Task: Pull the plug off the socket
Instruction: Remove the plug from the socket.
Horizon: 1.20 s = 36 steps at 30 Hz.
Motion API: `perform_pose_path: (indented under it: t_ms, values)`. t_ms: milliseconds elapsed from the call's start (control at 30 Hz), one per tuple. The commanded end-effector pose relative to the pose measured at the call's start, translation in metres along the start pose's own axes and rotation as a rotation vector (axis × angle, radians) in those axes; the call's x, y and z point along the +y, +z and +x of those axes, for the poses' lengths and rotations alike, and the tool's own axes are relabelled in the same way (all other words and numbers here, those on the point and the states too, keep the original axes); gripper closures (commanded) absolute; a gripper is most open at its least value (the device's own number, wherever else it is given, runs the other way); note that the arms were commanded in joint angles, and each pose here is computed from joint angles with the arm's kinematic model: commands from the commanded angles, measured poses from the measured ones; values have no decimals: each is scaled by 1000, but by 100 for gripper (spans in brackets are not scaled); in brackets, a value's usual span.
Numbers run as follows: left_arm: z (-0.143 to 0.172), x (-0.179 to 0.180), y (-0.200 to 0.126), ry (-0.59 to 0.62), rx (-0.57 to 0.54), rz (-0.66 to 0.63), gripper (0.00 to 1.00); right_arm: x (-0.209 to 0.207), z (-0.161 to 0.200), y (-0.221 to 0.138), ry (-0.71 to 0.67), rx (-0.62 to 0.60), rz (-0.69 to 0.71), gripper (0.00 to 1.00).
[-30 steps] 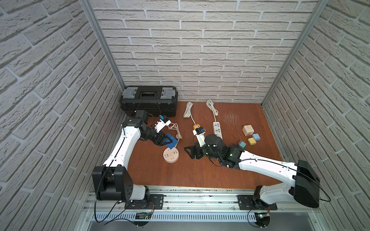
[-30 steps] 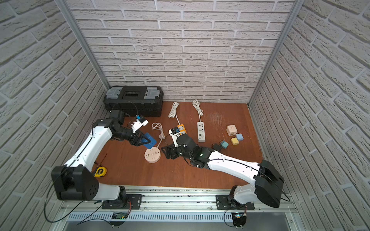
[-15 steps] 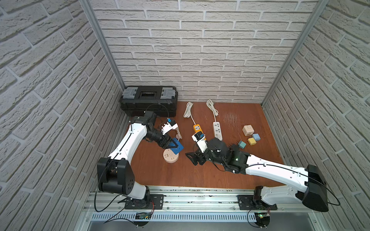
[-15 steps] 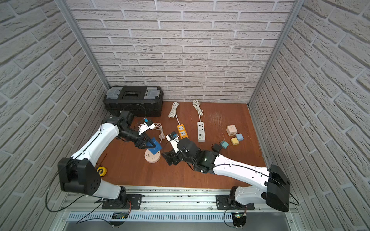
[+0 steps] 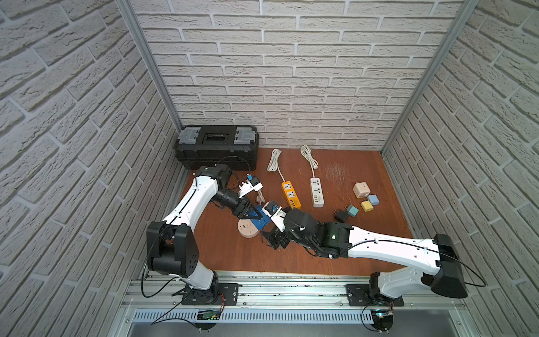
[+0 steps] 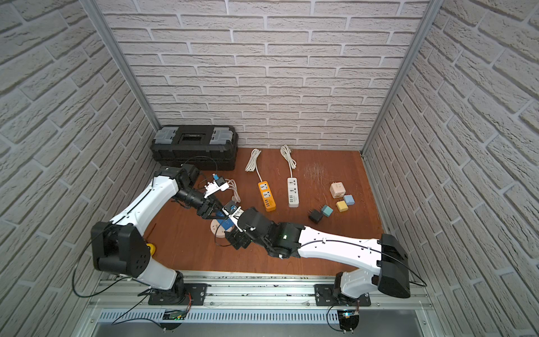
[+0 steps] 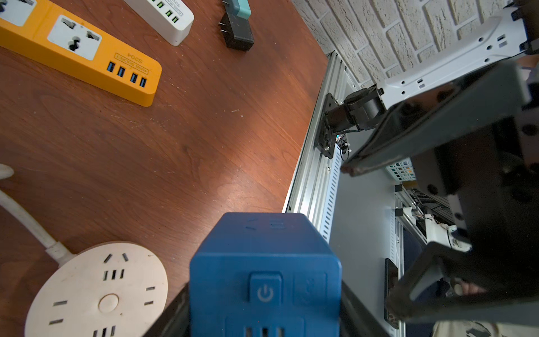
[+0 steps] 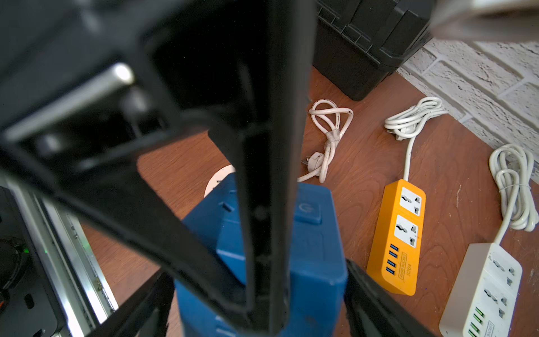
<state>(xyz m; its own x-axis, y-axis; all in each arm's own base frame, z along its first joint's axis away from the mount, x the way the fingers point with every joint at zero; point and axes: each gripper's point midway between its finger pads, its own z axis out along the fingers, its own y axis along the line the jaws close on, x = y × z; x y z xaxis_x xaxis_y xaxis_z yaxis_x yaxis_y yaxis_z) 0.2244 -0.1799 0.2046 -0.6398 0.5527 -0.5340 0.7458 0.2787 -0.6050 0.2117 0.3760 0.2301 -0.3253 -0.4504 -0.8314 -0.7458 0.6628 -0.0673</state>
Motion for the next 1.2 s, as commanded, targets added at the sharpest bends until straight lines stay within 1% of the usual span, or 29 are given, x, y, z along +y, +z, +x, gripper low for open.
perform_pose_path:
  t_ms: [0,333,533,600,733,800,900,933,1033,1067,1100,1133,1167]
  values:
    - [-7,-14,-2,14,-26,55,100,-8,-7,8,0,2,90,11]
    - [-7,-18,-1,17,-31,65,100,-4,-7,39,8,38,138,10]
    - [-8,-20,-1,15,-32,76,100,-6,-8,50,3,42,178,14]
    - [-7,-20,-1,17,-31,75,100,-7,-8,50,7,37,186,20]
    - [-7,-21,-1,19,-32,77,100,-7,-9,50,17,21,186,35]
    - [-7,-21,-1,21,-34,78,100,-7,-8,49,18,20,185,47]
    - [-6,-21,0,19,-32,78,100,-7,-10,47,20,9,176,60]
    - [-6,-20,0,19,-32,78,97,-7,-10,47,21,8,177,66]
    - [-6,-20,0,21,-35,76,79,-8,-10,44,23,1,178,85]
    - [-7,-20,0,24,-36,74,74,-9,-10,43,25,-1,179,90]
    - [-7,-20,-1,28,-36,68,67,-9,-10,41,27,-3,178,95]
    - [-7,-19,-1,28,-37,61,56,-10,-10,40,27,-4,178,97]
    - [-7,-19,-1,34,-38,52,36,-11,-9,40,27,-2,180,97]
